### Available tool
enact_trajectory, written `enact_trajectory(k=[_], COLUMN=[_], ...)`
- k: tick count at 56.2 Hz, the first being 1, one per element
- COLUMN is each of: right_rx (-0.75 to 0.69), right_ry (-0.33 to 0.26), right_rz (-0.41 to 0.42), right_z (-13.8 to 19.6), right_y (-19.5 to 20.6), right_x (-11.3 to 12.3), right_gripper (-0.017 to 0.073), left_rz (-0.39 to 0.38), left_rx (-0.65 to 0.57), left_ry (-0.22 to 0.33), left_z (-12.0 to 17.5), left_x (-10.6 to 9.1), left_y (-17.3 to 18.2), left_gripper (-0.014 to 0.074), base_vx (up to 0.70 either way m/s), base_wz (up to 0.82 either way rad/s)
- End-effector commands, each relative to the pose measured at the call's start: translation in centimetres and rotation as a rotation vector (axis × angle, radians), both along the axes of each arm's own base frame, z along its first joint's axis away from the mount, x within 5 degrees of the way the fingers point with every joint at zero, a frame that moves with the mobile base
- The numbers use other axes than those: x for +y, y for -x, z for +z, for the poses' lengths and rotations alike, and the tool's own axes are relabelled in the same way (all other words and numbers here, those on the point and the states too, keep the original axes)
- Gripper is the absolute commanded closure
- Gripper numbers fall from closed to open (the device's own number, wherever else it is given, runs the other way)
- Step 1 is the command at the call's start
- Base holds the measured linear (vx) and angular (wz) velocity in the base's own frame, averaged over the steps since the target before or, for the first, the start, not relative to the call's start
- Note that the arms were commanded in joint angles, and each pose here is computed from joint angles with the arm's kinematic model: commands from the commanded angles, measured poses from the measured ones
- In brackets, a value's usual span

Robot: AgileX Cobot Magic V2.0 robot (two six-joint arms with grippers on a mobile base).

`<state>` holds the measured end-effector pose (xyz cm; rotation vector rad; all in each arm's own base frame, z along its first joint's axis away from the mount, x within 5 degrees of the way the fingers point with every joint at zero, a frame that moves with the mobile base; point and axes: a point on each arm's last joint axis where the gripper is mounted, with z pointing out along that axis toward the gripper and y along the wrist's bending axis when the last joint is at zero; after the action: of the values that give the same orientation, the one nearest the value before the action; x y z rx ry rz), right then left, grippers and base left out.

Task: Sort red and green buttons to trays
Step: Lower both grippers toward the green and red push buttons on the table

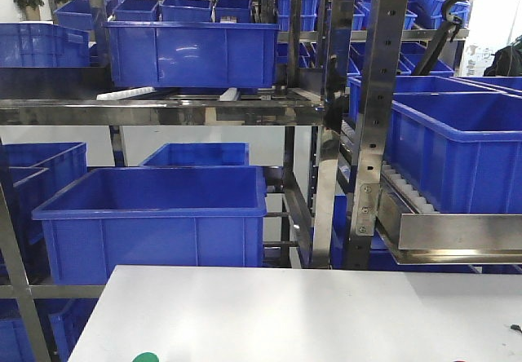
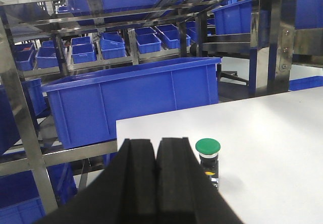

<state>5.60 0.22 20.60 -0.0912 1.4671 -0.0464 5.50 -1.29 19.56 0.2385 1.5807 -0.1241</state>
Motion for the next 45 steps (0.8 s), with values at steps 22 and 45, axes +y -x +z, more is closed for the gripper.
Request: enact_trajectory(k=[22,45], right_rx=[-0.081,-0.095], right_ry=[0.006,0.005], right_rz=[0.024,0.029], right_z=[0.68,0.80], right_y=[0.14,0.17], right_x=[0.23,0.28], right_gripper=[0.0568,0.0568], left_rz=[0.001,0.002], left_rx=[-0.101,-0.154], left_ry=[0.034,0.047], left_z=[1.59,2.25], left_x=[0.04,0.08], left_y=[0.14,0.22], left_gripper=[0.0598,0.0598], base_vx=[0.00,0.00], base_wz=[0.00,0.00])
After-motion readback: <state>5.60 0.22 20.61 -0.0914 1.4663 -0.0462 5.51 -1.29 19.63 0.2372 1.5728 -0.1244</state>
